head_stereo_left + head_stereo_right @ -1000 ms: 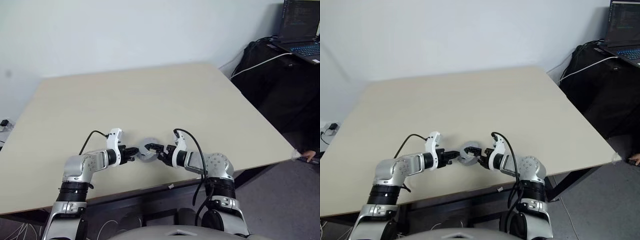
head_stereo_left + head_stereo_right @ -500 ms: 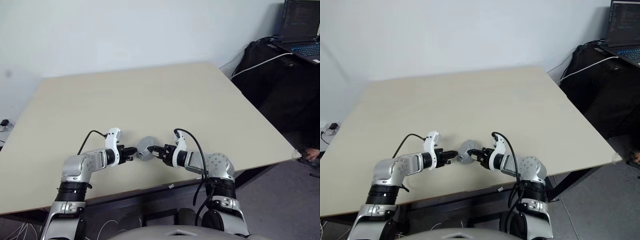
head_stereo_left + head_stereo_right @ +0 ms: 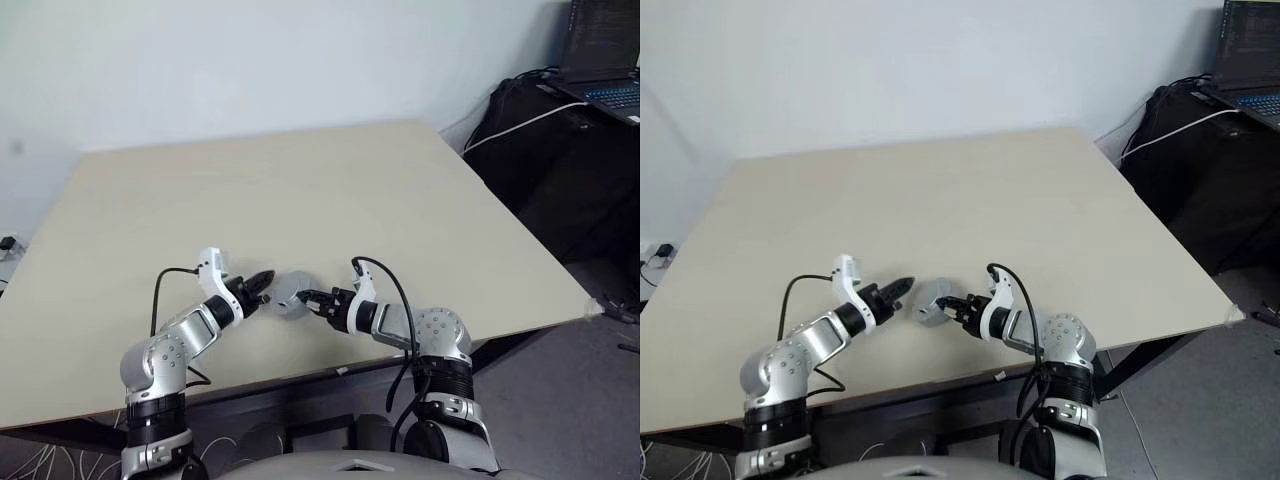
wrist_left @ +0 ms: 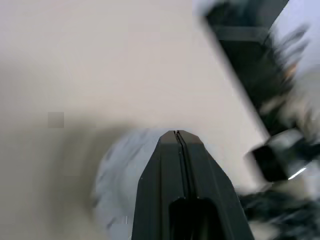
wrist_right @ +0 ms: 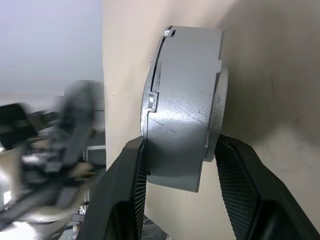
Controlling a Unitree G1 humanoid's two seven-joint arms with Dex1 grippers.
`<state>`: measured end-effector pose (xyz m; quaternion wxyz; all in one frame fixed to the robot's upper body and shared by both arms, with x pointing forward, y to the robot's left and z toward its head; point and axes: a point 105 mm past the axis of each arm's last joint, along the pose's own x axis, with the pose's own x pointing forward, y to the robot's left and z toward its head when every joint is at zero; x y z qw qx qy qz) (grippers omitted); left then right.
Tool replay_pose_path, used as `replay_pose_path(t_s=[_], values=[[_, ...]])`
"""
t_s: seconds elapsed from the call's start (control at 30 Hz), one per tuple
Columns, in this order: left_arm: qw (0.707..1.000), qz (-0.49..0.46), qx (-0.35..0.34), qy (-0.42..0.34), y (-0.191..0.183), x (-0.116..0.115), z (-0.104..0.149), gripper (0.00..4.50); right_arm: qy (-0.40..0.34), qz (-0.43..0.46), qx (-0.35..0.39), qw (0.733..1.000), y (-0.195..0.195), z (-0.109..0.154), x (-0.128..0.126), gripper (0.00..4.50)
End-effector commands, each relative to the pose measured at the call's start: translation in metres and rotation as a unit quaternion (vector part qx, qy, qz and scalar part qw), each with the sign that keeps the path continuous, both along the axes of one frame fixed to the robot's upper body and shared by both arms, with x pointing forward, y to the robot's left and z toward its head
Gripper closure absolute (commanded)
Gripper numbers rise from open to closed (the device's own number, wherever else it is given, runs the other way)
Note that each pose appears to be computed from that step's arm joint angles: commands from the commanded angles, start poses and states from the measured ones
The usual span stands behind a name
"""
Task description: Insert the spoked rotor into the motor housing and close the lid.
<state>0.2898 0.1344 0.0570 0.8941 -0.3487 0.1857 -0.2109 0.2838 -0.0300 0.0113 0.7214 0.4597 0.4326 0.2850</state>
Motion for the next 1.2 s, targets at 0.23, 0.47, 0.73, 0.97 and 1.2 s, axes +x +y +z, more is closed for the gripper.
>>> replay_pose_path(t_s=[0.23,0.47,0.73,0.97,1.2], values=[[0.986,0.096,-0.137,-0.003,-0.001,-0.051,-0.007,4.5,-0.058,-0.016,0.115,0.992,0.017,0.04,0.001,2.76],[0.952,0.127,-0.275,0.037,-0.012,-0.075,-0.022,3.53,-0.124,0.002,0.213,0.969,0.022,0.083,-0.005,2.76],[0.929,0.113,-0.353,0.012,-0.019,-0.074,-0.011,0.89,-0.1,0.048,0.2,0.973,0.036,0.077,-0.02,2.76],[0.916,0.11,-0.386,0.005,-0.021,-0.076,-0.008,0.6,-0.076,0.04,0.174,0.981,0.033,0.061,-0.018,2.76],[0.906,0.116,-0.407,0.008,-0.022,-0.076,-0.009,0.6,-0.045,0.064,0.164,0.983,0.036,0.047,-0.025,2.76]])
